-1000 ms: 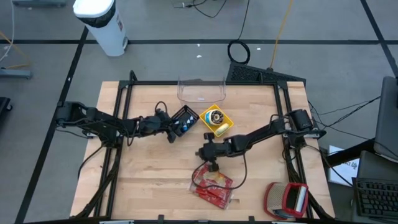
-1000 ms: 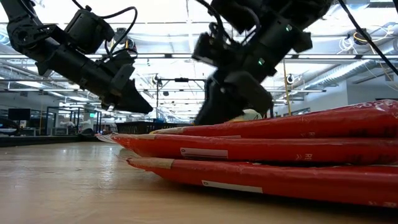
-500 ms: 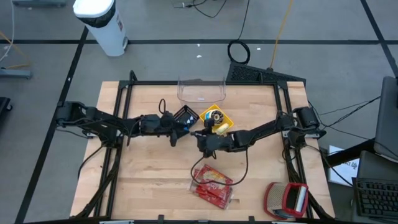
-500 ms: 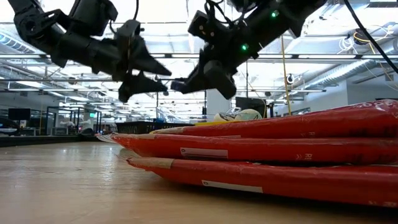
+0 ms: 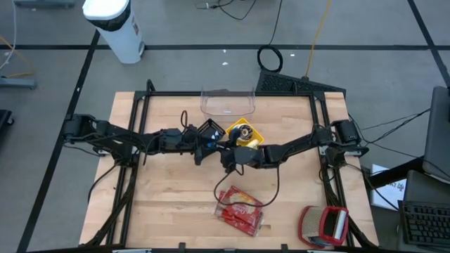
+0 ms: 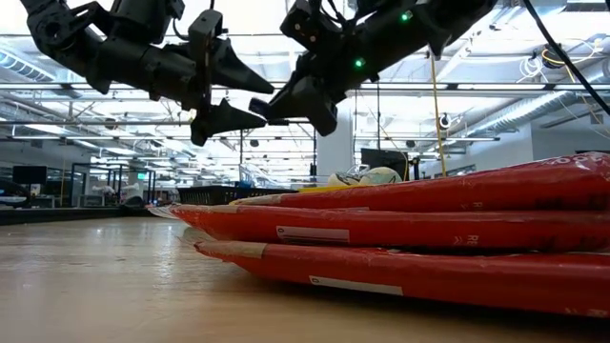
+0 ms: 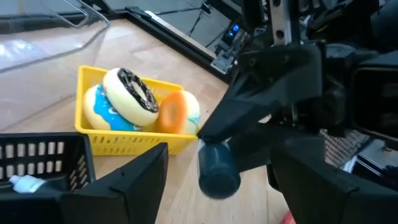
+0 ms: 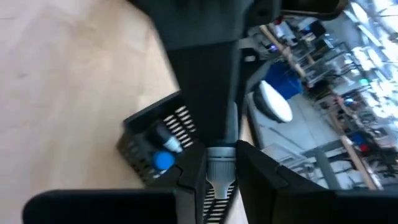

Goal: Pick & Place Food Item
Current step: Put the blue bottle into the black bin

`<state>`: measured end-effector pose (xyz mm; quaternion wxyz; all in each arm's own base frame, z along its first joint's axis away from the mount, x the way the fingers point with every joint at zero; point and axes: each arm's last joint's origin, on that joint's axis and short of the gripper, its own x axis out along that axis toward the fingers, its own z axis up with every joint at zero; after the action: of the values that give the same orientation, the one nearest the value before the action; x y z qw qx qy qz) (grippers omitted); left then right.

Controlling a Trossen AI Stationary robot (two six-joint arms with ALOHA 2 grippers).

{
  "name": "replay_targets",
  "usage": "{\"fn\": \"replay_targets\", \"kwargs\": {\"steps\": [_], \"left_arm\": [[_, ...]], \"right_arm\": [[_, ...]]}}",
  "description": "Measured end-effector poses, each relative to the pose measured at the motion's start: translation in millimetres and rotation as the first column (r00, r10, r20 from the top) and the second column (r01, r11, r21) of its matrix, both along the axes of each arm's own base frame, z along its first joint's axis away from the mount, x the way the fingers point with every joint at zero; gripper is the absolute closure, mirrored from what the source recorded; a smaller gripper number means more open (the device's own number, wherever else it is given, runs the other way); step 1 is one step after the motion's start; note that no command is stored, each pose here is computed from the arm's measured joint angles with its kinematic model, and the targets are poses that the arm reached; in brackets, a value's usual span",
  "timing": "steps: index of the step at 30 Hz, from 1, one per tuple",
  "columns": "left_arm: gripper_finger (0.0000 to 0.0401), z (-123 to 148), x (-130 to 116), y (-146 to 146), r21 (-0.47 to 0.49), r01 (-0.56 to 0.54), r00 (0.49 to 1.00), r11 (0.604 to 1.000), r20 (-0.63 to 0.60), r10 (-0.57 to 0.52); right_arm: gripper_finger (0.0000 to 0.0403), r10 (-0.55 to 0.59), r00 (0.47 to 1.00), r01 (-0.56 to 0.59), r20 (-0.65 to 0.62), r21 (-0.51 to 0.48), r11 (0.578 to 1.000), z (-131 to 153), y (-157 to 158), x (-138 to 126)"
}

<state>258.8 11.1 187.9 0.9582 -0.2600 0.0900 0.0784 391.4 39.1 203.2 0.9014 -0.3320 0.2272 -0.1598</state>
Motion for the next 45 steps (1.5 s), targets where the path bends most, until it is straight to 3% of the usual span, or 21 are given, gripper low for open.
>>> {"fn": "replay_targets", "kwargs": {"steps": [6,27,39,42,45], "left_arm": [[0.0139,0.0,-0.1,1.1,0.003,-0.014,1.000,1.000,0.000,0.014],[0.0236,1.3,0.1,2.1,0.017,-0.041,0.999,0.999,0.011,0.041],[0.0338,1.8,0.3,1.8,0.066,-0.030,1.000,0.997,0.009,0.029],[0.0340,1.7,0.2,2.0,0.118,-0.033,0.999,0.993,0.002,0.033],[0.0337,2.8,-0.6,3.4,0.147,-0.041,0.999,0.988,-0.001,0.041]], "right_arm": [[0.0343,-0.020,0.999,0.021,0.026,-0.060,0.998,4.8,-0.8,1.1],[0.0342,-0.005,1.000,0.006,0.029,-0.037,0.999,3.8,6.6,0.1],[0.0335,-0.003,1.000,0.004,0.030,-0.037,0.999,3.9,9.2,-0.3],[0.0329,-0.026,0.997,0.024,0.068,0.037,0.999,3.7,11.3,-0.5],[0.0317,-0.078,0.988,0.054,0.132,0.176,0.983,3.6,13.8,-0.9]]}}
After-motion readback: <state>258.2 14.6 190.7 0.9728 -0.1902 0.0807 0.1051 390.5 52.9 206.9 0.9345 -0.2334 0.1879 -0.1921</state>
